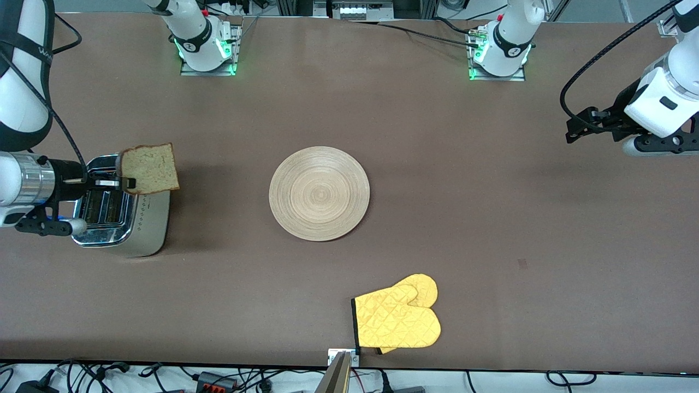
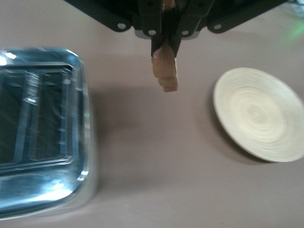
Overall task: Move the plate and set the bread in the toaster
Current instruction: 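Lift the bread slice with the right gripper above the toaster, then lower the bread slice into the toaster slot with the right gripper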
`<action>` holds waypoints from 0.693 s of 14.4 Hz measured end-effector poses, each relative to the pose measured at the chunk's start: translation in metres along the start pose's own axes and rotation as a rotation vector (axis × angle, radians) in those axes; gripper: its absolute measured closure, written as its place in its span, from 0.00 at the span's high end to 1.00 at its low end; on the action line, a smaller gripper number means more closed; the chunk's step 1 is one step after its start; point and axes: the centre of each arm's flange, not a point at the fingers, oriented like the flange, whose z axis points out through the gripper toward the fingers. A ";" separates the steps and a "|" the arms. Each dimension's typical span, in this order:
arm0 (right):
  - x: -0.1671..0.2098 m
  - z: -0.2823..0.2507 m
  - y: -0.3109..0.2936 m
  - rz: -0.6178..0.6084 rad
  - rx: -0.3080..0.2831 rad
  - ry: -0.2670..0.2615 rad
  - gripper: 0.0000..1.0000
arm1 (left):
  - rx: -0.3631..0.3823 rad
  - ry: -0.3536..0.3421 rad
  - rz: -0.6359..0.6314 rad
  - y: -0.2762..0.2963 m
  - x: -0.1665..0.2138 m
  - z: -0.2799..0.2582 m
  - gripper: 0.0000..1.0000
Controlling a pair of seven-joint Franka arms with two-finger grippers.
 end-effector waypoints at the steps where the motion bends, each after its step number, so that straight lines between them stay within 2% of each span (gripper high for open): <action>1: 0.001 -0.003 0.003 0.010 -0.060 0.007 0.08 | 0.000 -0.001 0.000 0.000 0.000 0.000 1.00; 3: 0.006 -0.003 0.008 0.023 -0.176 0.018 0.08 | 0.000 -0.002 0.000 0.000 -0.001 0.000 1.00; 5: 0.012 0.001 0.010 -0.014 -0.263 0.016 0.08 | 0.000 -0.003 0.000 0.000 -0.001 0.000 1.00; 7: 0.017 0.002 0.016 -0.066 -0.317 0.015 0.08 | 0.000 -0.003 0.000 0.000 -0.001 -0.001 1.00; 10: 0.020 -0.002 0.024 -0.131 -0.353 0.031 0.08 | 0.000 -0.002 0.000 0.000 -0.002 -0.002 1.00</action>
